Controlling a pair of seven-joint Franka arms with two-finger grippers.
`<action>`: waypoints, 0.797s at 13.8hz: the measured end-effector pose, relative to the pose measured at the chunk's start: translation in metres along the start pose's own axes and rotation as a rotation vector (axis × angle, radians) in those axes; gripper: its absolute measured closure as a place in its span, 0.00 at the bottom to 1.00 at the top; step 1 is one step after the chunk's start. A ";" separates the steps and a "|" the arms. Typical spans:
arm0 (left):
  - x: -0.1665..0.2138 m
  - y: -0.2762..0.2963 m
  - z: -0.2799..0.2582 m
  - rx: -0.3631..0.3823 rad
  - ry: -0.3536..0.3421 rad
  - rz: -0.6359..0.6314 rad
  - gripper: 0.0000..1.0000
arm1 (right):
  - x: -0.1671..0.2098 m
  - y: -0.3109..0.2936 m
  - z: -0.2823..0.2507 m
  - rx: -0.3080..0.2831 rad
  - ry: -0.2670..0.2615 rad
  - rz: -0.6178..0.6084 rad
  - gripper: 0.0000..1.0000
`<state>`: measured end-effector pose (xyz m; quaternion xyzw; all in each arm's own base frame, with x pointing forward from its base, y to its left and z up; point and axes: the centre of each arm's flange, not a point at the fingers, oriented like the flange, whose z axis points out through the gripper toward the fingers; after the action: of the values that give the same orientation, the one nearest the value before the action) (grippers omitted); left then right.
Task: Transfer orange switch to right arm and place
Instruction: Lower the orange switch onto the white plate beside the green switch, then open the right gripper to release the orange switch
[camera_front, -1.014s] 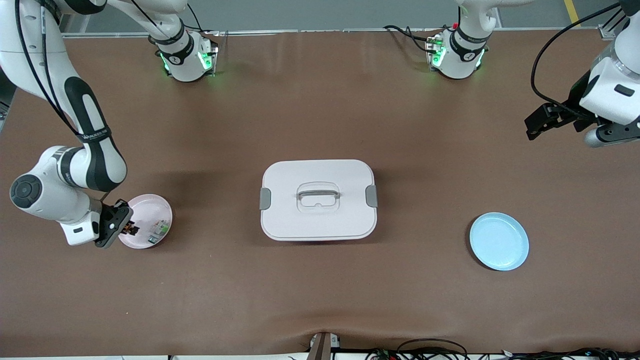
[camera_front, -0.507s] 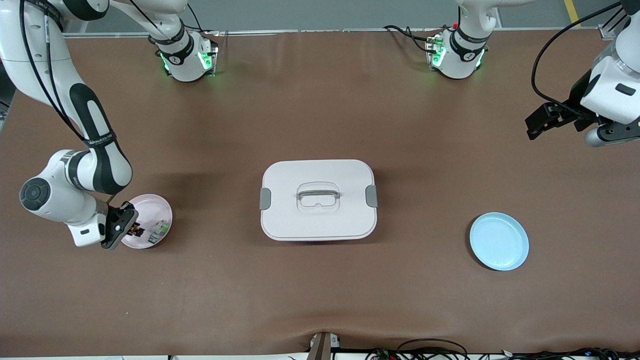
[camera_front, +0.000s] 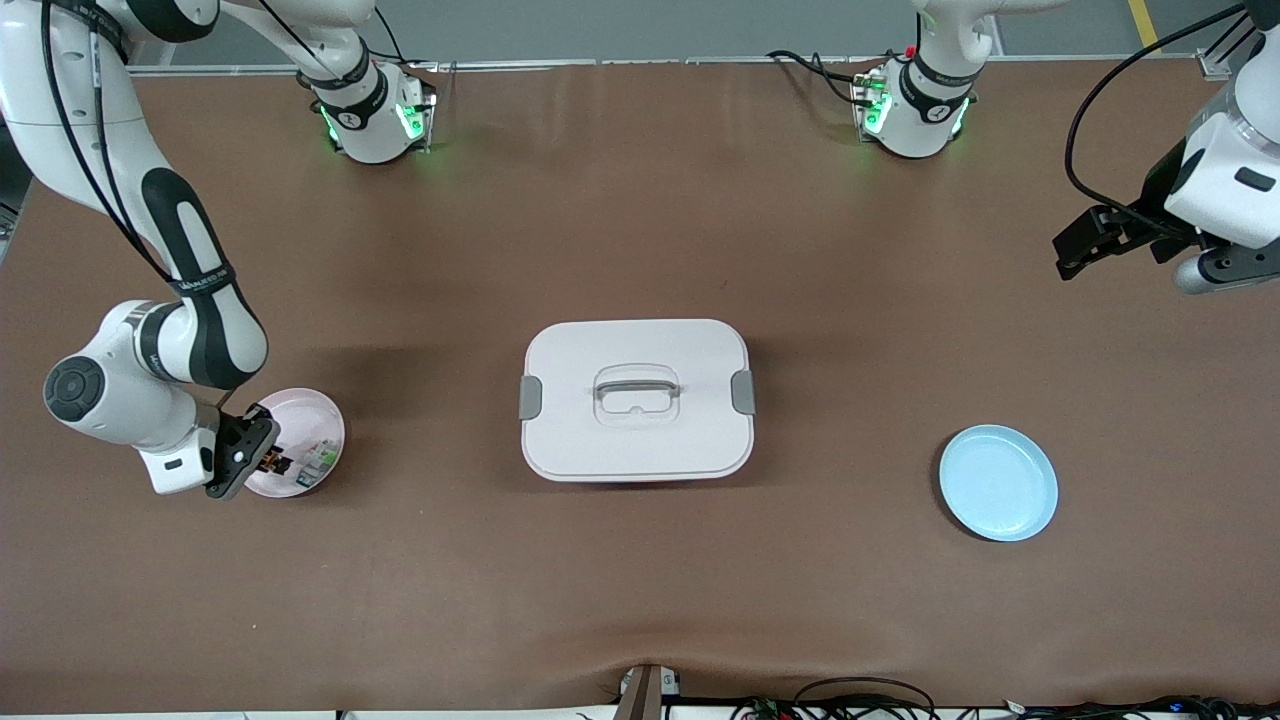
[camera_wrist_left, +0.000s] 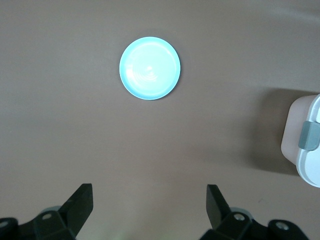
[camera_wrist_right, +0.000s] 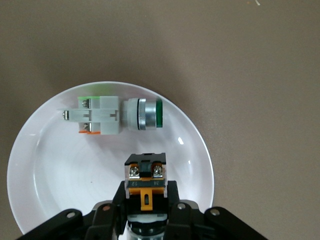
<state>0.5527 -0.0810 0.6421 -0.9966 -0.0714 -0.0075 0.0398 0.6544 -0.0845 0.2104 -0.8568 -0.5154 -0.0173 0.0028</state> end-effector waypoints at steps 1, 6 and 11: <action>0.000 0.000 0.000 0.000 0.000 0.000 0.00 | 0.000 0.000 0.000 -0.001 0.000 0.000 0.59; 0.000 0.001 0.000 0.000 0.000 0.003 0.00 | 0.001 0.005 -0.006 -0.013 0.005 0.003 0.09; -0.001 0.003 0.000 0.000 0.000 0.006 0.00 | 0.003 0.004 -0.034 0.049 0.038 0.076 0.00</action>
<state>0.5521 -0.0845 0.6421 -0.9969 -0.0682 -0.0076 0.0397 0.6586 -0.0847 0.2443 -0.8748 -0.4828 -0.0208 0.0342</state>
